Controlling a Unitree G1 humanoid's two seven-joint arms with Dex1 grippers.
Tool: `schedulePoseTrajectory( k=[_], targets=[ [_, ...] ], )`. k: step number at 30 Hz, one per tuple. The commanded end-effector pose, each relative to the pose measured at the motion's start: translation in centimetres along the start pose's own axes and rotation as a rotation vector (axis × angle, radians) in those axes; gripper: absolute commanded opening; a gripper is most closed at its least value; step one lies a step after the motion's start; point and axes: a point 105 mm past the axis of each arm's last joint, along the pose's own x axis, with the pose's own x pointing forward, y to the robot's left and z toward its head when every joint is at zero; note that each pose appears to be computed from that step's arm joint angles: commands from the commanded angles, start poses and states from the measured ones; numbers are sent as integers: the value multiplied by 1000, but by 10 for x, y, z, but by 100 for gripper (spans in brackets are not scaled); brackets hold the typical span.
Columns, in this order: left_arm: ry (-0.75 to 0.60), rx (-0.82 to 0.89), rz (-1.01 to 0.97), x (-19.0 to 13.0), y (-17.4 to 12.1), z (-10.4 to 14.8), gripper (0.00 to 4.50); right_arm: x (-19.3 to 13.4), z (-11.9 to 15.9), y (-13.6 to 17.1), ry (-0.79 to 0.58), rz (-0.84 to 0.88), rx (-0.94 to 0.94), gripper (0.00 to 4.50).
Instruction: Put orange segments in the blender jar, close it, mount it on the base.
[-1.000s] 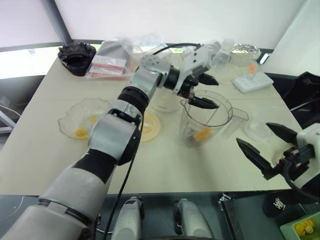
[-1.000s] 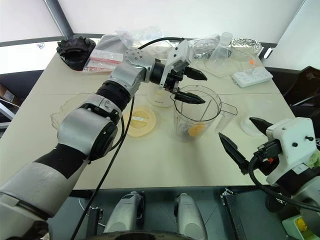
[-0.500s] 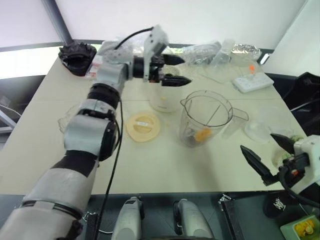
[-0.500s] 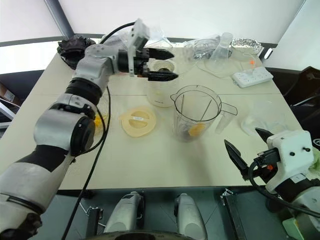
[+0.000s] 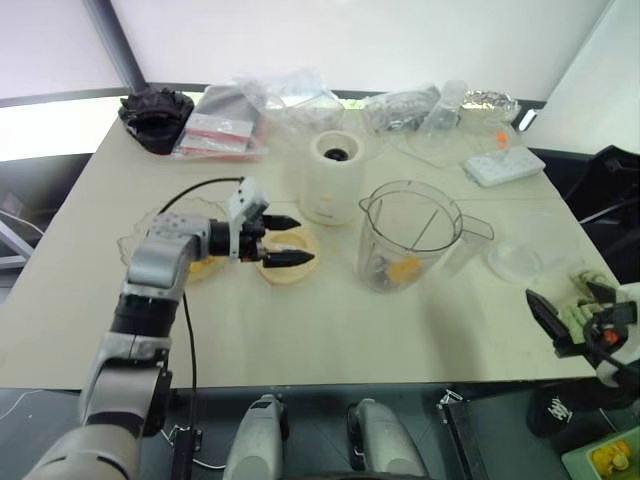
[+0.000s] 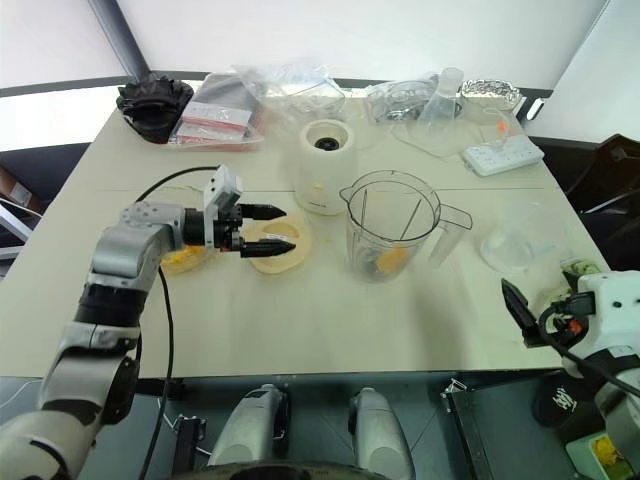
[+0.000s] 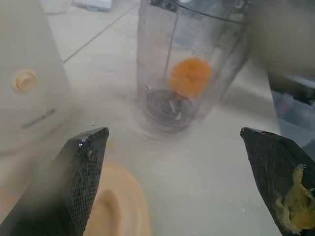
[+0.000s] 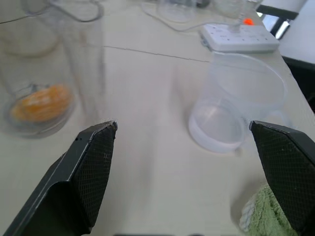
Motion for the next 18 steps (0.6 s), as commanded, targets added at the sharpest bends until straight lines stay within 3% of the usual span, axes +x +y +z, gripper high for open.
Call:
schedulePoseTrajectory(
  k=[1,9,18],
  targets=[
    [-13,14,-13,3,-12,2,448,11,-11,-24,11,-100,-8,450],
    [-10,-3,-15,7,-30,-8,448,45,-26,-65,20,-247,30,450],
    [-21,-1,10,11,-35,-8,448,71,-38,-82,63,-311,-1,450]
  ],
)
